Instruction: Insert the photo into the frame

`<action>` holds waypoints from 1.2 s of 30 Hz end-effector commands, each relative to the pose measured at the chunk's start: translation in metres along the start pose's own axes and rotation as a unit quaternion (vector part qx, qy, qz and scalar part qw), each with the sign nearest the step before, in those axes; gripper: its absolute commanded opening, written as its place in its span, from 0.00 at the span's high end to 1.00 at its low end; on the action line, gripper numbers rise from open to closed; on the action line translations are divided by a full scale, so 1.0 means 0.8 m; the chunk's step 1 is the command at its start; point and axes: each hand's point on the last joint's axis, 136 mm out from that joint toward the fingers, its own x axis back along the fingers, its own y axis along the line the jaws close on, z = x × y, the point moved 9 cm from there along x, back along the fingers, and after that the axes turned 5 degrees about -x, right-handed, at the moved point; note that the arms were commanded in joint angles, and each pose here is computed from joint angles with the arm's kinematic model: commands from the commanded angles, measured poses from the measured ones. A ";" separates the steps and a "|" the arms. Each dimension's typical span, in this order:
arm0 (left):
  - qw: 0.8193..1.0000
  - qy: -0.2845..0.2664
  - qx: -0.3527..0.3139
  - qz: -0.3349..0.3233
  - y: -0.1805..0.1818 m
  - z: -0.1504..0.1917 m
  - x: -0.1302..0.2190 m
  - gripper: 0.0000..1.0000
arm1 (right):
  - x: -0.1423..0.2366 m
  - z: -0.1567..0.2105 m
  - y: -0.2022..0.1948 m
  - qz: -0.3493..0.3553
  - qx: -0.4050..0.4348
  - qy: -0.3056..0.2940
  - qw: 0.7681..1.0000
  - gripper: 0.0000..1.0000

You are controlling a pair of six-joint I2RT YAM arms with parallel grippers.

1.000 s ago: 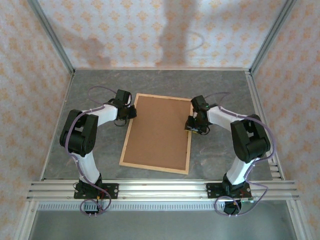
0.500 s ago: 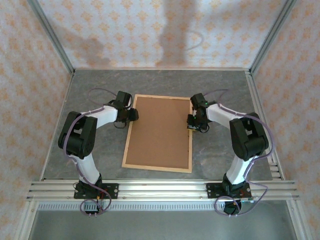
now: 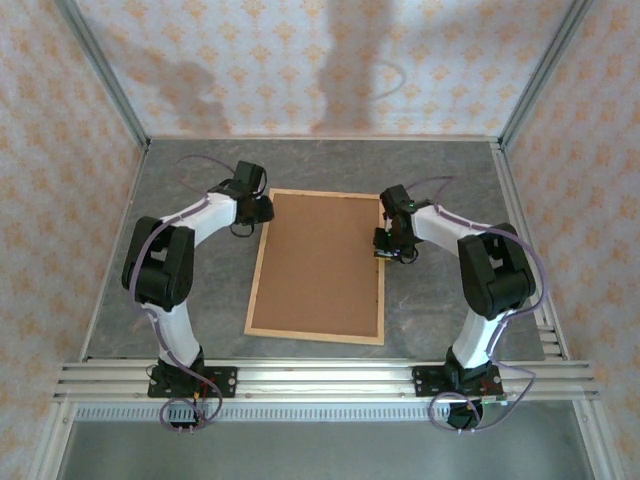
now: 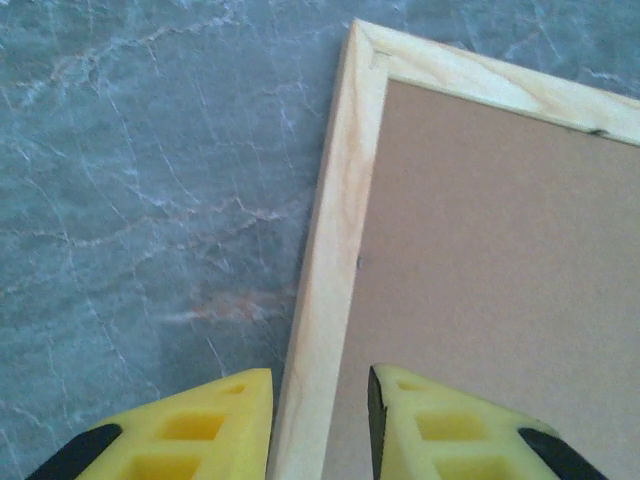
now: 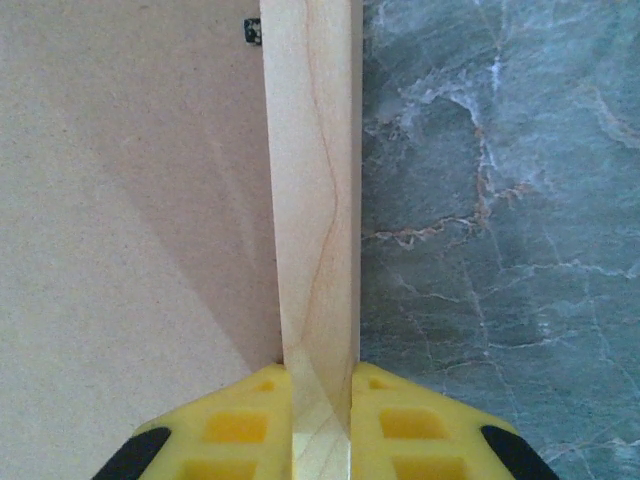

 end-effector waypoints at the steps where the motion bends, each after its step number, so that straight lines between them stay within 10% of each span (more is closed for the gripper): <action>1: 0.999 0.033 -0.015 -0.039 0.009 0.000 -0.018 0.70 | -0.009 -0.011 -0.007 0.034 0.006 -0.012 0.999 0.84; 36: 0.997 0.068 -0.024 -0.021 0.003 -0.010 -0.066 0.76 | -0.016 -0.014 -0.005 0.030 0.009 0.001 1.000 0.84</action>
